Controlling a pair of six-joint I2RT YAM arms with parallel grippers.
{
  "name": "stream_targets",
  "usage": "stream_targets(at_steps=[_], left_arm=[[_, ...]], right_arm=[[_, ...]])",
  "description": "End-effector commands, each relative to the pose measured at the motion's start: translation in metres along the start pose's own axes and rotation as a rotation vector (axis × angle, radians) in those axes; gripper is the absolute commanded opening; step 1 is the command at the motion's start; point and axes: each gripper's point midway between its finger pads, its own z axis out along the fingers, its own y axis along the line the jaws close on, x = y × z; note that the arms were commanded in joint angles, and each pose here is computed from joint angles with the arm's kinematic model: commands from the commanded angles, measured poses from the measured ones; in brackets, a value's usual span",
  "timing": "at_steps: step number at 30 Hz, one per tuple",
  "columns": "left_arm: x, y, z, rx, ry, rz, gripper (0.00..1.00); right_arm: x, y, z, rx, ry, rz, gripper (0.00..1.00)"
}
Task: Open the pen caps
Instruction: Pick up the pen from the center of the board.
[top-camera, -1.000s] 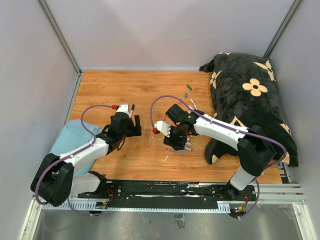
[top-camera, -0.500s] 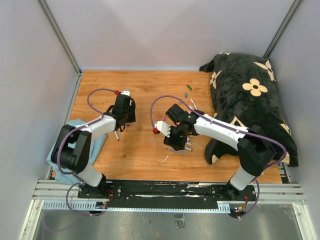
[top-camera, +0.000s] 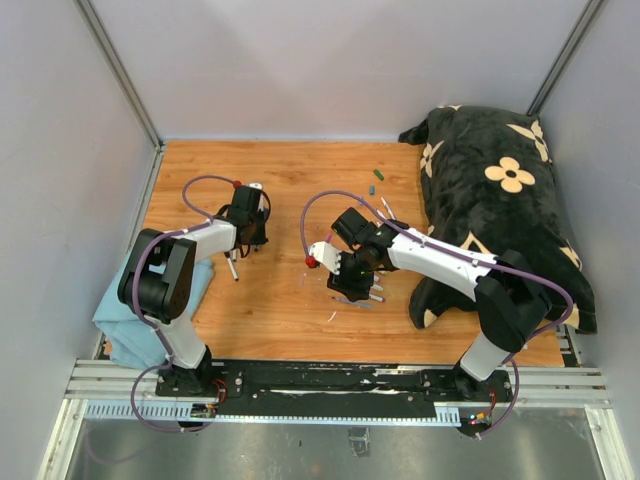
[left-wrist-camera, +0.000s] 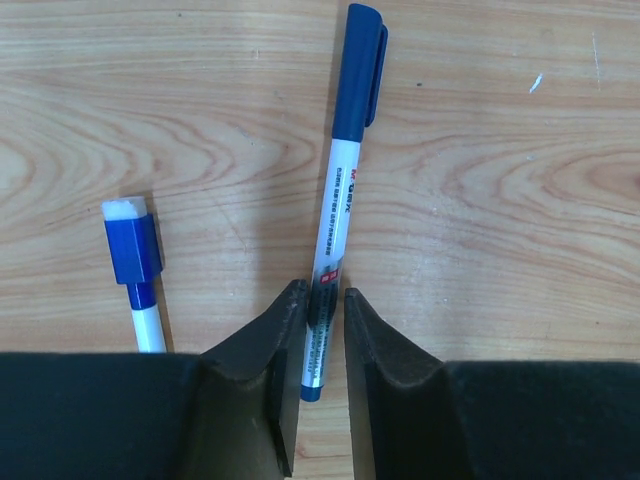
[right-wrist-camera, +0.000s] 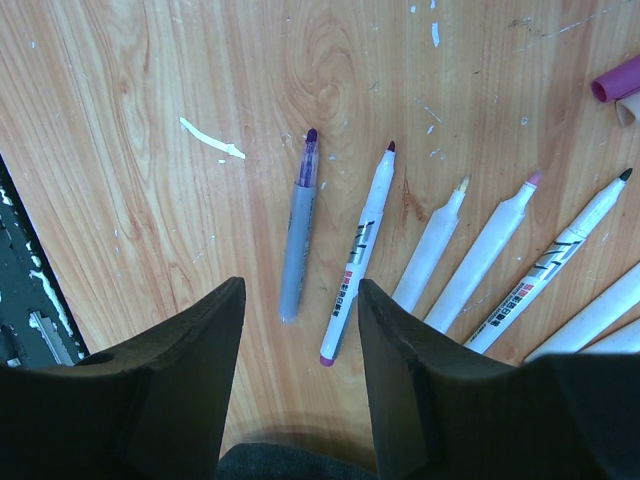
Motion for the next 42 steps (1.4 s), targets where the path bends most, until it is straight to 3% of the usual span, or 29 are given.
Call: stream_targets(at_steps=[1, 12, 16, 20, 32, 42], left_arm=[[0.006, 0.001, 0.003, 0.011, 0.032, 0.003, 0.24], [0.014, 0.001, 0.002, 0.019, 0.05, -0.01, 0.16], [0.016, 0.002, 0.001, 0.017, 0.053, -0.018, 0.27], [0.021, 0.003, 0.005, 0.008, 0.076, -0.014, 0.29], [0.013, 0.001, -0.007, 0.028, 0.035, -0.025, 0.01], [-0.008, -0.031, -0.068, 0.268, -0.175, -0.129, 0.0]], right_arm=[[-0.004, -0.001, -0.012, 0.004, -0.025, -0.006, 0.5], [-0.012, -0.002, -0.025, -0.005, -0.093, 0.021, 0.5], [-0.014, -0.003, -0.031, -0.01, -0.123, 0.035, 0.5], [-0.015, -0.003, -0.034, -0.012, -0.134, 0.038, 0.5], [-0.022, 0.0, -0.041, -0.044, -0.206, 0.071, 0.5], [-0.037, -0.007, -0.071, -0.046, -0.383, 0.139, 0.5]])
